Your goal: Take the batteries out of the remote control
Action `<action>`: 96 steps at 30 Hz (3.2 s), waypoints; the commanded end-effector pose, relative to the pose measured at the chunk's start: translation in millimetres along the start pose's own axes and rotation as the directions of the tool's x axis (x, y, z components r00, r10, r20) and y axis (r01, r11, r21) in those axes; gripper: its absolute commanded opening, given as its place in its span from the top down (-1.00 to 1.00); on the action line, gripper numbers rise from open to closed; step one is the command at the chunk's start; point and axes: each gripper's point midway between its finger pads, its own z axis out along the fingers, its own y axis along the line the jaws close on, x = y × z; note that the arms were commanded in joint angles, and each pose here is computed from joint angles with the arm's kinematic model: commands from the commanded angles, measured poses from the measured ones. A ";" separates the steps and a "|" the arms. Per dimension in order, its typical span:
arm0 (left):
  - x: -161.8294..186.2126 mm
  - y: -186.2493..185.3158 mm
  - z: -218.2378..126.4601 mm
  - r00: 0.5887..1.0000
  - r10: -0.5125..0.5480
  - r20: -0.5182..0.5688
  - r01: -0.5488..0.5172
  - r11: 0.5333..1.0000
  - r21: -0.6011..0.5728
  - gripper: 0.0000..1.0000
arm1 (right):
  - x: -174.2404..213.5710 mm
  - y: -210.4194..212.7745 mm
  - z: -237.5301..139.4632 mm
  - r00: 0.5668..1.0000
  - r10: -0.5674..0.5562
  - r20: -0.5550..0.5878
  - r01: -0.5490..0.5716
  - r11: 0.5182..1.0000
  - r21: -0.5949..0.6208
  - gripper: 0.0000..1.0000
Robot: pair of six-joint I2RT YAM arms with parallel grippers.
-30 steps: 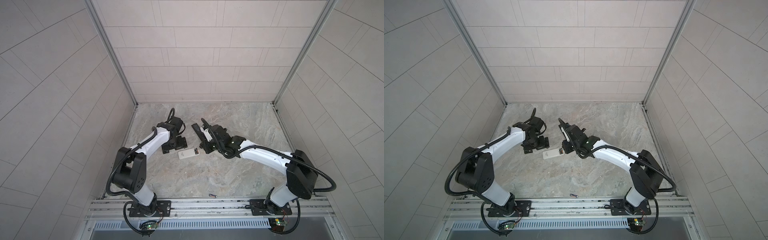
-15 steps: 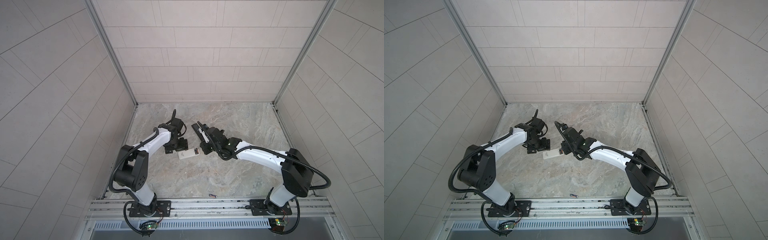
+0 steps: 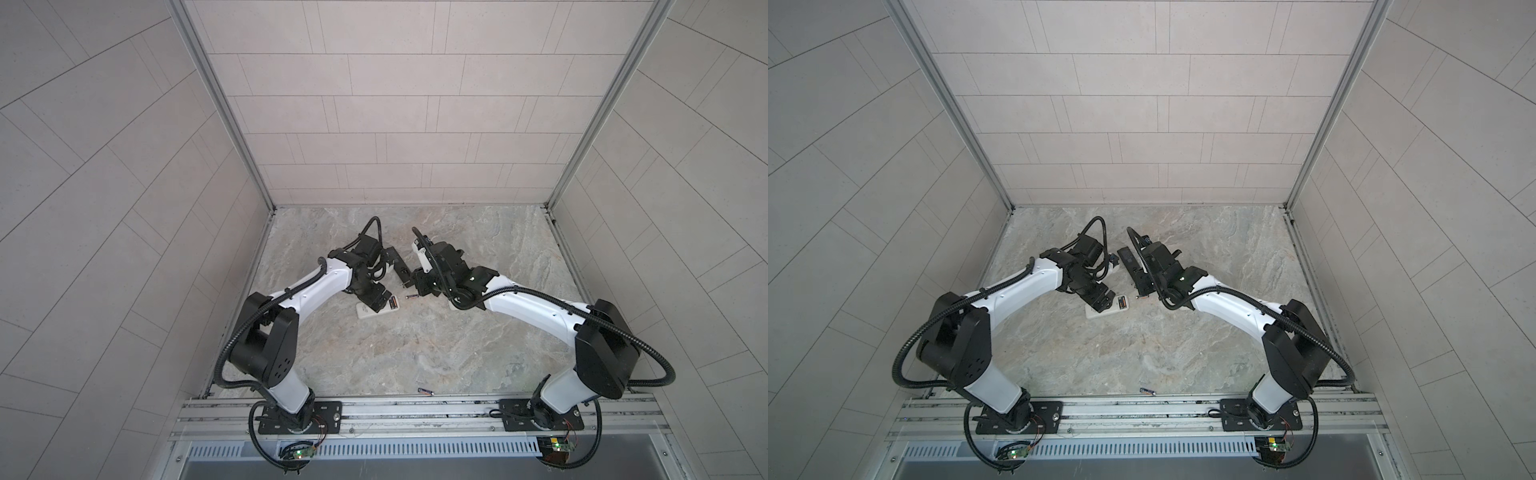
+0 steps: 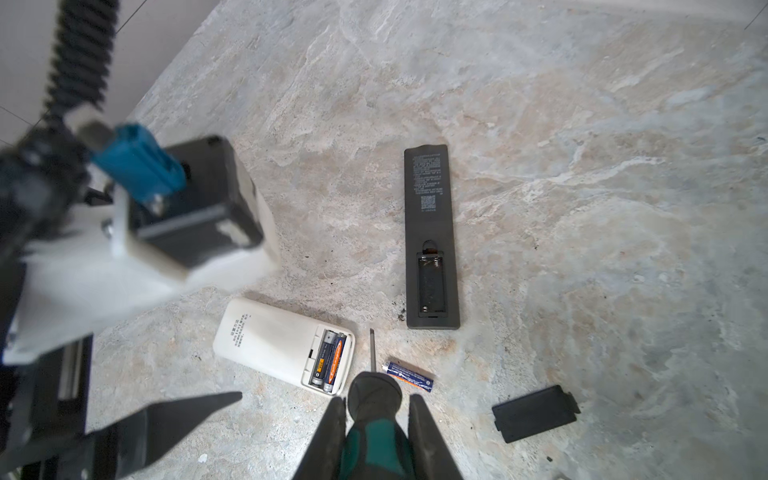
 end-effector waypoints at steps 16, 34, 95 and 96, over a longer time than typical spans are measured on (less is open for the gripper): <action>-44.2 42.5 15.8 0.986 0.095 0.139 -0.055 0.961 -0.269 -0.98 | 3.3 -13.8 -29.3 0.998 0.035 0.045 -0.034 0.999 -0.013 0.74; -32.7 4.1 -10.3 0.916 0.239 0.323 -0.184 0.964 -0.191 -1.00 | 10.3 -15.3 -25.1 1.000 0.008 0.012 -0.008 1.000 -0.010 0.72; 3.5 -50.2 52.7 0.878 0.470 0.094 -0.479 0.860 0.173 -0.18 | 23.6 -58.4 -44.4 0.996 0.085 0.026 -0.086 0.995 0.049 0.73; 2.8 -51.2 52.3 0.879 0.469 0.088 -0.477 0.864 0.165 -0.17 | 23.8 -62.3 -48.1 0.995 0.091 0.032 -0.093 0.994 0.056 0.73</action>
